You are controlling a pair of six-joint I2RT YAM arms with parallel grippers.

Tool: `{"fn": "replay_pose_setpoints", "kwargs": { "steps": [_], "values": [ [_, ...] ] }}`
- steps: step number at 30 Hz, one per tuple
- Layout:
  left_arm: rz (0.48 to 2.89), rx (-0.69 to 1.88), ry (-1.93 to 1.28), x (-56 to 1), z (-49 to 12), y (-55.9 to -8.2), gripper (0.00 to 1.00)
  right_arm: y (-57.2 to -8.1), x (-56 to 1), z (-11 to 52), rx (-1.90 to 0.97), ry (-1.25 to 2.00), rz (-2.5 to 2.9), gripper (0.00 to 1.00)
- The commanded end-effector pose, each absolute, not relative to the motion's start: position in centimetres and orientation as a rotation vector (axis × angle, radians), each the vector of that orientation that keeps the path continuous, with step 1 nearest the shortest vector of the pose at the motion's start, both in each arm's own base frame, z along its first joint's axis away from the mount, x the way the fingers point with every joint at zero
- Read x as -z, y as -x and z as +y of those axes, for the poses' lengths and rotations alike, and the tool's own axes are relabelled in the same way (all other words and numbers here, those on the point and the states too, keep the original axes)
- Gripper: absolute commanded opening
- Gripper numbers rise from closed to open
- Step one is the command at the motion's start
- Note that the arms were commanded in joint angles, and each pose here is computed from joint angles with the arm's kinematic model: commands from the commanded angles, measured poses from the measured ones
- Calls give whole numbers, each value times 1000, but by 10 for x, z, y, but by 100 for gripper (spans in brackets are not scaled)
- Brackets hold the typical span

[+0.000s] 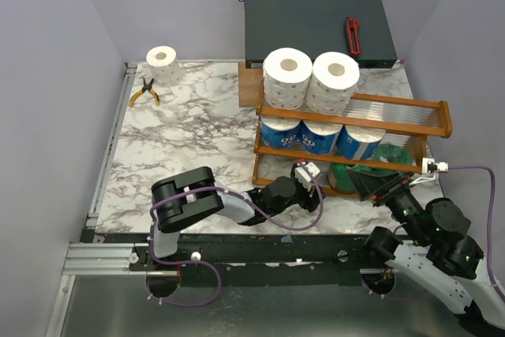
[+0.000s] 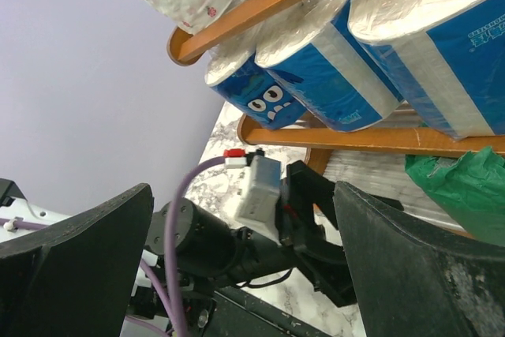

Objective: Place and organize the paper towels onto the shelf
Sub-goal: Place the paper towel on the shelf.

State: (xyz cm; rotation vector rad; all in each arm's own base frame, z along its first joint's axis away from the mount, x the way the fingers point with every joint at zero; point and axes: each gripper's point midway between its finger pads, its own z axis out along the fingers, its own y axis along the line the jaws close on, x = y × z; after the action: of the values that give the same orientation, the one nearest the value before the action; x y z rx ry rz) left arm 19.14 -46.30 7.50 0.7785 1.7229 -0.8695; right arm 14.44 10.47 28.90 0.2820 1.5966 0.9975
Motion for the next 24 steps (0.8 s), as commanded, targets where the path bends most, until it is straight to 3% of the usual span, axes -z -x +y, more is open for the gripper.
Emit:
{"fn": "replay_pose_setpoints", "kwargs": {
  "steps": [1,3,4,11,24],
  "values": [
    [1539,1034,-760,-125,-474,-174,51,-143,-291,106,-1011,-261,1580,100],
    [1502,1075,-795,-130,-480,-167,29,-143,-291,106,-1011,-260,1580,100],
    [1489,1090,-809,-132,-483,-164,23,-143,-291,106,-1011,-259,1580,100],
    [1439,1192,-909,-135,-502,-146,0,-143,-290,106,-1008,-259,1581,100],
    [1511,1197,-991,-120,-533,-149,0,-143,-290,106,-1007,-261,1581,100]
  ]
}}
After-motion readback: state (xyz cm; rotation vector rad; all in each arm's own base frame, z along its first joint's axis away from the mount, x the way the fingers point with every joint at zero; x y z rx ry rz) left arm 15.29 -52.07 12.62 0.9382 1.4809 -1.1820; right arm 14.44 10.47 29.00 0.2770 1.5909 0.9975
